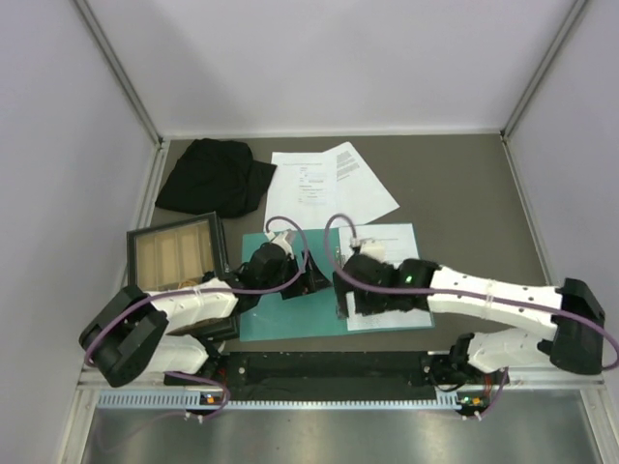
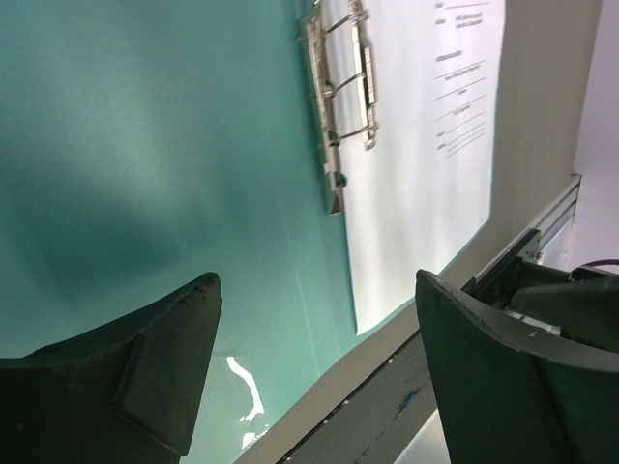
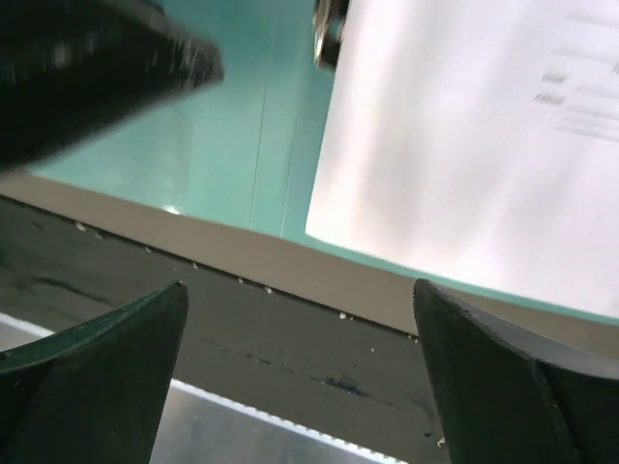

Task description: Put the files into the folder

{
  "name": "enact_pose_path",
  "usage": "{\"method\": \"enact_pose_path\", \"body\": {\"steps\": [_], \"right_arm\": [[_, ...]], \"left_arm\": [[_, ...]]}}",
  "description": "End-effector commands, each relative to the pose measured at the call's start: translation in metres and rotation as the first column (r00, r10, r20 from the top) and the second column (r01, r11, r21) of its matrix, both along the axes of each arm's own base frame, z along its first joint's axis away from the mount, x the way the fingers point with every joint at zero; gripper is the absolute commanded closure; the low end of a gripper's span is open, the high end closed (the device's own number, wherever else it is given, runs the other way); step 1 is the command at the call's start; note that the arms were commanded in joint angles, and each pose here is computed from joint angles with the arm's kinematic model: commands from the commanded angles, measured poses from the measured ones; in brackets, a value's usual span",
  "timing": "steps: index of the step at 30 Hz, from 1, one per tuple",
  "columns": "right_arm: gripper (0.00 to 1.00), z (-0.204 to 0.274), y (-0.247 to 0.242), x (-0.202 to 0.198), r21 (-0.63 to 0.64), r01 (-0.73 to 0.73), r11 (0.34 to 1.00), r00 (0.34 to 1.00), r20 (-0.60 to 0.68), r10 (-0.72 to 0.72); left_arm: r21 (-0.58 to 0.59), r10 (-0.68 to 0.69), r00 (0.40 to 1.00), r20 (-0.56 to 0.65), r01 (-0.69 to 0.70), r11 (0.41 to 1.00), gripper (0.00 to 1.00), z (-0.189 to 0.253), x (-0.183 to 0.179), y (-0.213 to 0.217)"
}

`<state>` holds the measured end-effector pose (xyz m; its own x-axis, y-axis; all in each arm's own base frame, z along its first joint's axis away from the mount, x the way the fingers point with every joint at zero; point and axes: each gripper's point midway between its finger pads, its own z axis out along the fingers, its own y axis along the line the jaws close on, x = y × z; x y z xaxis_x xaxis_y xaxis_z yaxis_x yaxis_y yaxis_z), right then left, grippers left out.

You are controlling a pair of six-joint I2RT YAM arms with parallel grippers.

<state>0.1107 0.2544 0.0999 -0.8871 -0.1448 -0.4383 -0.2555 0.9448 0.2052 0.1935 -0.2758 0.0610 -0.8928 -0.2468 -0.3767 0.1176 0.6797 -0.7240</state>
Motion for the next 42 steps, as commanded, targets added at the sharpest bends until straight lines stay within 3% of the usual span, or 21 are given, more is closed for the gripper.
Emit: {"method": "enact_pose_path", "body": {"steps": [1, 7, 13, 17, 18, 21, 22, 23, 25, 26, 27, 28, 29, 31, 32, 36, 37, 42], "right_arm": [[0.01, 0.02, -0.033, 0.062, 0.088, 0.138, 0.986, 0.989, 0.038, -0.142], [0.01, 0.021, -0.1, 0.15, 0.079, 0.311, 0.947, 0.947, 0.052, -0.316], [0.01, 0.023, -0.134, 0.225, 0.094, 0.394, 0.914, 0.91, 0.097, -0.402], [0.01, -0.002, -0.152, 0.285, 0.063, 0.428, 0.902, 0.898, 0.087, -0.432], [0.01, 0.012, -0.142, 0.306, 0.12, 0.395, 0.911, 0.907, 0.106, -0.407], [0.02, 0.002, -0.127, 0.351, 0.14, 0.329, 0.934, 0.934, 0.098, -0.344], [0.03, 0.0, -0.125, 0.36, 0.137, 0.319, 0.938, 0.938, 0.094, -0.333], [0.03, -0.001, -0.122, 0.37, 0.136, 0.304, 0.943, 0.942, 0.104, -0.319], [0.05, -0.006, -0.114, 0.395, 0.153, 0.277, 0.949, 0.95, 0.105, -0.295], [0.06, 0.004, -0.109, 0.41, 0.166, 0.256, 0.952, 0.95, 0.139, -0.28], [0.07, -0.01, -0.109, 0.415, 0.153, 0.256, 0.954, 0.953, 0.122, -0.276], [0.1, -0.014, -0.108, 0.419, 0.147, 0.247, 0.958, 0.957, 0.117, -0.265], [0.1, -0.005, -0.105, 0.429, 0.154, 0.232, 0.96, 0.956, 0.145, -0.254], [0.14, -0.016, -0.102, 0.435, 0.155, 0.213, 0.965, 0.962, 0.139, -0.235], [0.16, -0.012, -0.102, 0.441, 0.154, 0.199, 0.968, 0.961, 0.161, -0.223], [0.2, -0.031, -0.1, 0.445, 0.131, 0.187, 0.974, 0.972, 0.122, -0.203], [0.26, -0.034, -0.098, 0.445, 0.131, 0.177, 0.975, 0.975, 0.113, -0.193], [0.27, -0.061, -0.093, 0.428, 0.087, 0.166, 0.982, 0.985, 0.039, -0.17]], "left_arm": [[-0.042, -0.013, 0.996, 0.084, 0.017, 0.999, 0.14, 0.032, 0.015, -0.012], [-0.022, -0.026, 0.997, 0.072, 0.028, 0.999, 0.13, 0.029, 0.018, -0.016], [-0.021, -0.019, 0.992, 0.126, 0.022, 1.0, 0.11, 0.047, 0.035, -0.02], [-0.027, 0.02, 0.982, 0.19, -0.015, 1.0, 0.11, 0.072, 0.071, -0.019], [-0.036, 0.024, 0.978, 0.207, -0.017, 0.999, 0.11, 0.084, 0.085, -0.024], [-0.024, 0.024, 0.974, 0.225, -0.019, 1.0, 0.11, 0.088, 0.119, -0.031], [-0.047, 0.027, 0.964, 0.263, -0.015, 0.999, 0.12, 0.109, 0.137, -0.04], [-0.035, 0.014, 0.975, 0.222, -0.006, 0.999, 0.14, 0.09, 0.151, -0.046], [-0.084, 0.021, 0.966, 0.259, 0.001, 0.996, 0.19, 0.109, 0.185, -0.062], [-0.079, -0.009, 0.978, 0.208, 0.026, 0.996, 0.23, 0.082, 0.194, -0.073], [-0.118, -0.015, 0.971, 0.237, 0.044, 0.992, 0.28, 0.095, 0.212, -0.084], [-0.151, -0.005, 0.973, 0.229, 0.04, 0.988, 0.38, 0.095, 0.226, -0.089], [-0.143, -0.011, 0.984, 0.181, 0.037, 0.989, 0.45, 0.065, 0.236, -0.094], [-0.159, 0.01, 0.976, 0.216, 0.025, 0.987, 0.52, 0.07, 0.263, -0.104], [-0.139, 0.016, 0.982, 0.187, 0.011, 0.99, 0.53, 0.045, 0.271, -0.107], [-0.152, 0.063, 0.982, 0.179, -0.036, 0.988, 0.52, 0.03, 0.303, -0.114], [-0.142, 0.087, 0.981, 0.173, -0.063, 0.988, 0.52, 0.025, 0.308, -0.112], [-0.058, 0.17, 0.982, 0.085, -0.166, 0.985, 0.52, -0.016, 0.31, -0.095]]}}
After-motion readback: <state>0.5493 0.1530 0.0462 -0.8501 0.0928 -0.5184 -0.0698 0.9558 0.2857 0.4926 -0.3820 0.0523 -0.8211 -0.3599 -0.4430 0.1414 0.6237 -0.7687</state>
